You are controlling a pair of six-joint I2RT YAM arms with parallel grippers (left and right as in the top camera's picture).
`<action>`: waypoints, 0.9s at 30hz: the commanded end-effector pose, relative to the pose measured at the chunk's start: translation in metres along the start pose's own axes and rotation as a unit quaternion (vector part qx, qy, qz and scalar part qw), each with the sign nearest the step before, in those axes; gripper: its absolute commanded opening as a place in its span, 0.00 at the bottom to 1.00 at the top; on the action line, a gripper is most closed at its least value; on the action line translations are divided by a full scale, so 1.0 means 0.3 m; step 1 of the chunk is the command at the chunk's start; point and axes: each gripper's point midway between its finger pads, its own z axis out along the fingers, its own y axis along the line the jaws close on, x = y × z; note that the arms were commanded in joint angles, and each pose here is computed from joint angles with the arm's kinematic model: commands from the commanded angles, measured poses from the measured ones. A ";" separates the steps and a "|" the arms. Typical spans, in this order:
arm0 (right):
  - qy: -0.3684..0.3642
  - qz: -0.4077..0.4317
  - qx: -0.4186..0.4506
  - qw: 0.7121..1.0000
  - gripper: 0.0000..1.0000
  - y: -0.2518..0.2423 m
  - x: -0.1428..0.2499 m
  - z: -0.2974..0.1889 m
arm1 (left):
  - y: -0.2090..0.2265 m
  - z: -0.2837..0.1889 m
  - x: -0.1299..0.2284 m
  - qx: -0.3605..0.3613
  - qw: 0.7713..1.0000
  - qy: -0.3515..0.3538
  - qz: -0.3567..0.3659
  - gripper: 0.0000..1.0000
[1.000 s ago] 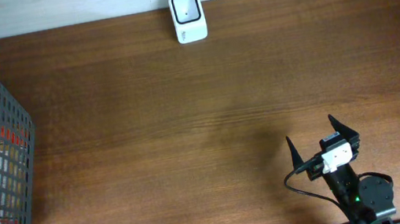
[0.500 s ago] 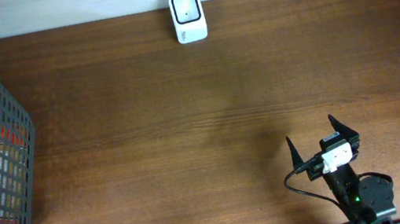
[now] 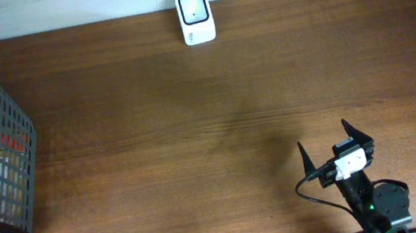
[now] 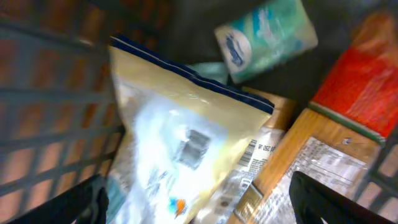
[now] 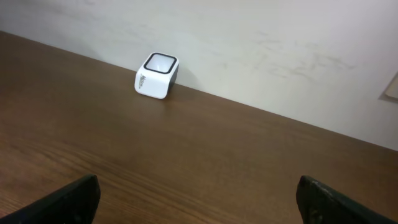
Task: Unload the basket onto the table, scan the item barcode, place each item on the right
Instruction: 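Reach the left gripper into the grey basket and grasp a snack bag, then carry the yellow-blue snack bag to the table centre and release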
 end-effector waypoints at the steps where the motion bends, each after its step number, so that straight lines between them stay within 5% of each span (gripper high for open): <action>1: 0.003 0.002 0.006 1.000 0.99 -0.007 0.012 0.000 | -0.028 0.089 0.045 0.015 0.999 0.035 0.022 0.91; 11: 0.003 0.002 0.006 1.000 0.99 -0.007 0.012 0.000 | 0.006 0.225 0.117 -0.030 0.994 0.098 0.031 0.88; 14: 0.003 0.002 0.006 1.000 0.99 -0.007 0.012 0.000 | 0.035 0.226 0.122 -0.054 0.992 0.105 0.032 0.63; 16: 0.003 0.002 0.006 1.000 0.99 -0.007 0.012 0.000 | 0.038 0.225 0.123 -0.058 0.992 0.107 0.032 0.22; 18: 0.003 0.002 0.006 1.000 0.99 -0.007 0.012 0.000 | 0.039 0.224 0.122 -0.058 0.992 0.106 0.032 0.00; 24: 0.003 0.002 0.006 1.000 0.99 -0.007 0.012 0.000 | 0.065 0.115 0.057 -0.080 0.995 0.066 0.008 0.00; 27: 0.003 0.002 0.006 1.000 0.99 -0.007 0.012 0.000 | 0.101 -0.098 -0.085 -0.111 0.993 -0.027 -0.035 0.00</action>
